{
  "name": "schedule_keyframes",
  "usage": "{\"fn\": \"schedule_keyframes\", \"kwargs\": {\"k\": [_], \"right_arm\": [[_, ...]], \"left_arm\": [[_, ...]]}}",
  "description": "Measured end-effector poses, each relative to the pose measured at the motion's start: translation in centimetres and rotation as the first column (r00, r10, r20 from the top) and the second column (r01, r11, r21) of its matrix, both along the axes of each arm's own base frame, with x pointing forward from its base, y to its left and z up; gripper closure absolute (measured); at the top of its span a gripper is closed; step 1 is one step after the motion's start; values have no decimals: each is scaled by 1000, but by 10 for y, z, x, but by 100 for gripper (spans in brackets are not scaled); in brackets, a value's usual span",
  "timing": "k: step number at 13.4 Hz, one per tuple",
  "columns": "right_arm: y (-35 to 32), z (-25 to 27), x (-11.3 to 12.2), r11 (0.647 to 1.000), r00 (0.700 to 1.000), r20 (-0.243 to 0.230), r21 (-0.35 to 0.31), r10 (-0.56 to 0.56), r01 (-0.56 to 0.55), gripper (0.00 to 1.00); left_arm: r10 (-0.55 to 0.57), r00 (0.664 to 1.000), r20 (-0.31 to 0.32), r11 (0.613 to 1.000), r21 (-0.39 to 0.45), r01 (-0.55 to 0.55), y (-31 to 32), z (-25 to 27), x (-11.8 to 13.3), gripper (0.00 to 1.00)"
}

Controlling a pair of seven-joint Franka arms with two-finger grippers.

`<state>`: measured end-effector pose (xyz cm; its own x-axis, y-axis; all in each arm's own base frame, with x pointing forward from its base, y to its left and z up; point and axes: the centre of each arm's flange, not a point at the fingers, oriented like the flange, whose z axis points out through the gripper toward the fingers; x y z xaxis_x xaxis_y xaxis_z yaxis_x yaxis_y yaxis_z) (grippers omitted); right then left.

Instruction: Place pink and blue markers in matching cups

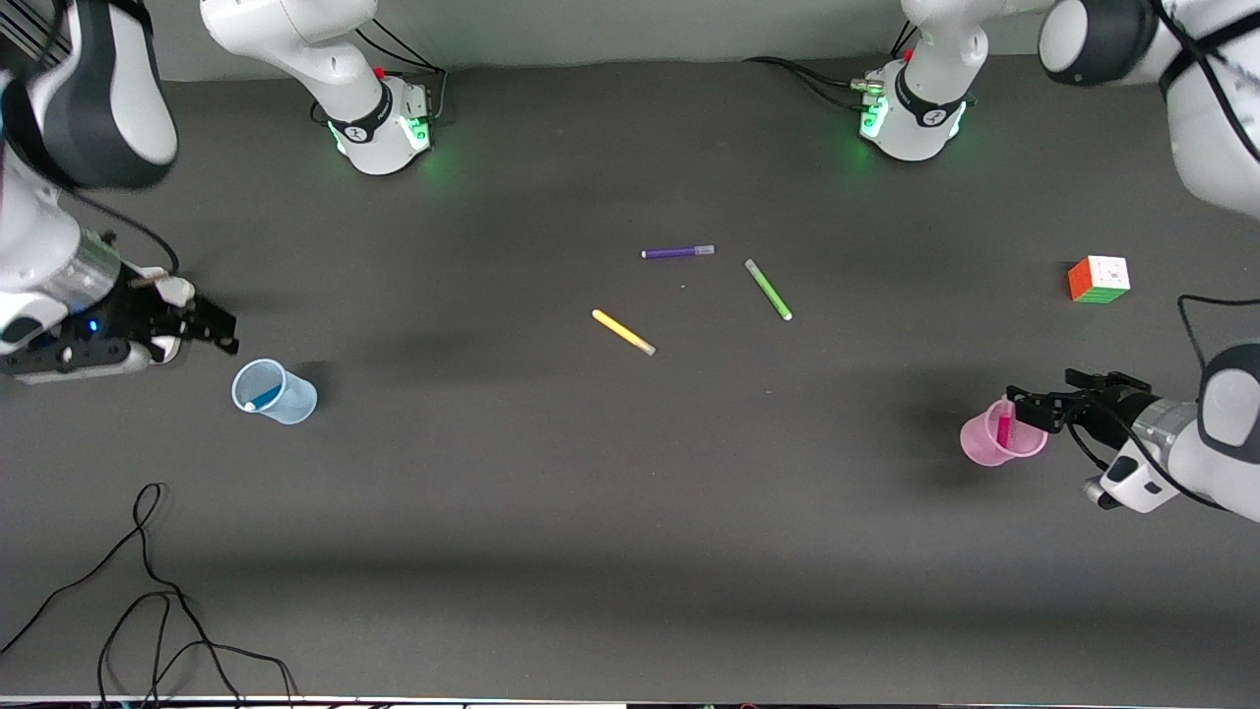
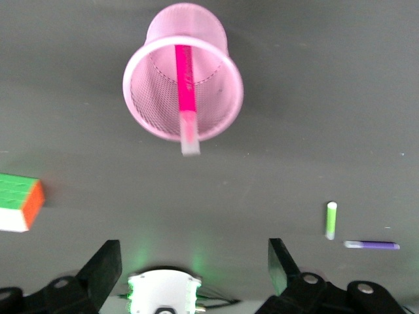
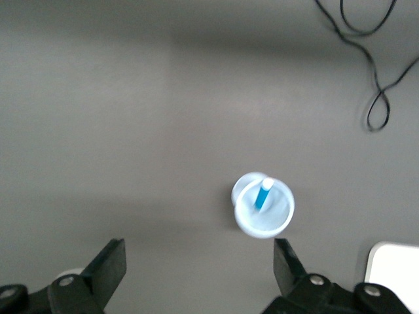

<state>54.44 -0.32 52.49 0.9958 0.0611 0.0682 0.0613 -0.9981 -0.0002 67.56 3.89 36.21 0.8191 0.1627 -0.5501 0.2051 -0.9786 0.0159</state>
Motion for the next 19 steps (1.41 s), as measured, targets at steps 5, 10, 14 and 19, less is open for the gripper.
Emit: {"fn": "schedule_keyframes", "kwargs": {"k": [5, 10, 14, 19], "right_arm": [[26, 87, -68, 999, 1000, -6, 41, 0, 0, 0], [42, 121, -92, 1000, 1000, 13, -5, 9, -9, 0], [43, 115, -84, 1000, 1000, 16, 17, -7, 7, 0], [39, 111, -26, 999, 999, -14, 16, -28, 29, 0]], "left_arm": [[-93, 978, 185, 993, 93, 77, -46, 124, -43, 0], [-149, 924, 352, 983, 157, 99, -65, 179, -117, 0], [-193, 894, 405, 973, 194, 122, -76, 204, -148, 0], [-211, 878, 429, 971, 195, 138, -87, 215, -147, 0]]}}
